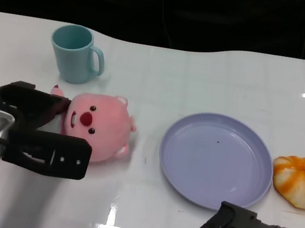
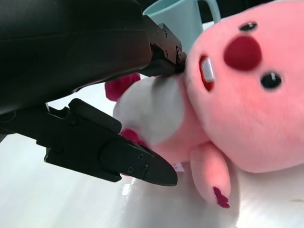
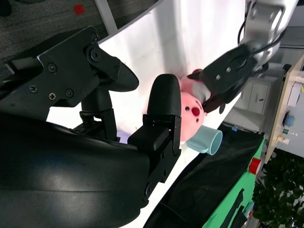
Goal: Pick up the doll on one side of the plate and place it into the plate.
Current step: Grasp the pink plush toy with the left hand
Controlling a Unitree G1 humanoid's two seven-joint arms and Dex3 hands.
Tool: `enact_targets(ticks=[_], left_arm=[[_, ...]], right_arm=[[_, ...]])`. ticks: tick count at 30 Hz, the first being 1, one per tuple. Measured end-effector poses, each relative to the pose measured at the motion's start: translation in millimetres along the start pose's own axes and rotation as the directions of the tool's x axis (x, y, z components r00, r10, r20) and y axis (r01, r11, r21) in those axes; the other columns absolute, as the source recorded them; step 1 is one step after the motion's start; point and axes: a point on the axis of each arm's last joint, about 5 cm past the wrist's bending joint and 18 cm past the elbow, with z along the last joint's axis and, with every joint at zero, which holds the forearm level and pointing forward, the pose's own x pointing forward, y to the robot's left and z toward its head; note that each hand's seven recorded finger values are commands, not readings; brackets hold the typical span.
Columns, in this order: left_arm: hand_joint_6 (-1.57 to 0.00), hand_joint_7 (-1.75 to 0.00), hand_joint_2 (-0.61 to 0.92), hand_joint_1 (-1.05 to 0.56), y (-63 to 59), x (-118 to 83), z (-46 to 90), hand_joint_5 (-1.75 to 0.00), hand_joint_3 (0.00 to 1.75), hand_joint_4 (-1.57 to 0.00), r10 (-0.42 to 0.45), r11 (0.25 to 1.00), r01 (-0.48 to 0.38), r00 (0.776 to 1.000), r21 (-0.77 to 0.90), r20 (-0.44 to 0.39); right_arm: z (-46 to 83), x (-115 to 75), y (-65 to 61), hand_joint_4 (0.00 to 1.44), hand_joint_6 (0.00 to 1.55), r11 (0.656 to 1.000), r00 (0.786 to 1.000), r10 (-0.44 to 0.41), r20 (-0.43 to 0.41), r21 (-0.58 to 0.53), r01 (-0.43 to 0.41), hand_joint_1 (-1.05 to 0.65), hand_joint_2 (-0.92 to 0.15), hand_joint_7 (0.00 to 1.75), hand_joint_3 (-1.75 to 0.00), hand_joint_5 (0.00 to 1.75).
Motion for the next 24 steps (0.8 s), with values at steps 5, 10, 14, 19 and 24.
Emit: enact_targets(ticks=[5, 10, 14, 19, 24], left_arm=[[-0.4, -0.02, 0.91, -0.56, -6.2, 13.1, 2.5, -0.16, 0.01, -0.28, -0.016, 1.0, 0.016, 1.0, 0.0, -0.015], [-0.81, -0.1, 0.92, -0.4, -12.9, 17.7, 3.2, -0.21, 0.09, -0.74, -0.021, 0.999, 0.021, 1.0, -0.044, -0.001], [-0.89, -0.98, 0.92, -0.27, -20.1, 18.7, 3.6, -1.47, 0.1, -0.8, 0.038, 0.995, -0.036, 0.999, -0.088, 0.019], [-0.65, -1.66, 0.92, -0.25, -29.6, 17.0, 4.9, -1.74, 0.27, -0.81, 0.128, 0.983, -0.122, 0.991, -0.138, 0.035], [-0.7, -1.74, 0.63, -0.19, -46.3, 10.3, 3.0, -1.75, 0.93, -0.94, 0.244, 0.941, -0.234, 0.97, -0.244, 0.012]], right_arm=[[2.0, -2.1, 0.7, 0.62, 0.59, 1.0, 1.0, 0.0, 0.004, 0.0, 0.0, -0.1, -0.53, 1.24, -1.08, 1.6], [3.4, -3.5, 0.7, 0.63, 0.6, 1.0, 1.0, -0.001, 0.0, 0.001, 0.001, -0.1, -0.52, 1.23, -1.08, 1.6], [3.3, -3.9, 0.6, 0.64, 0.6, 1.0, 1.0, -0.001, -0.003, 0.001, 0.001, -0.11, -0.52, 1.23, -1.09, 1.6], [3.5, -2.9, 0.4, 0.63, 0.6, 1.0, 1.0, 0.0, -0.007, 0.001, 0.0, -0.1, -0.51, 1.23, -1.1, 1.6], [3.9, -1.6, 0.7, 0.63, 0.6, 1.0, 1.0, 0.005, -0.006, 0.0, -0.005, -0.11, -0.52, 1.24, -1.09, 1.6]])
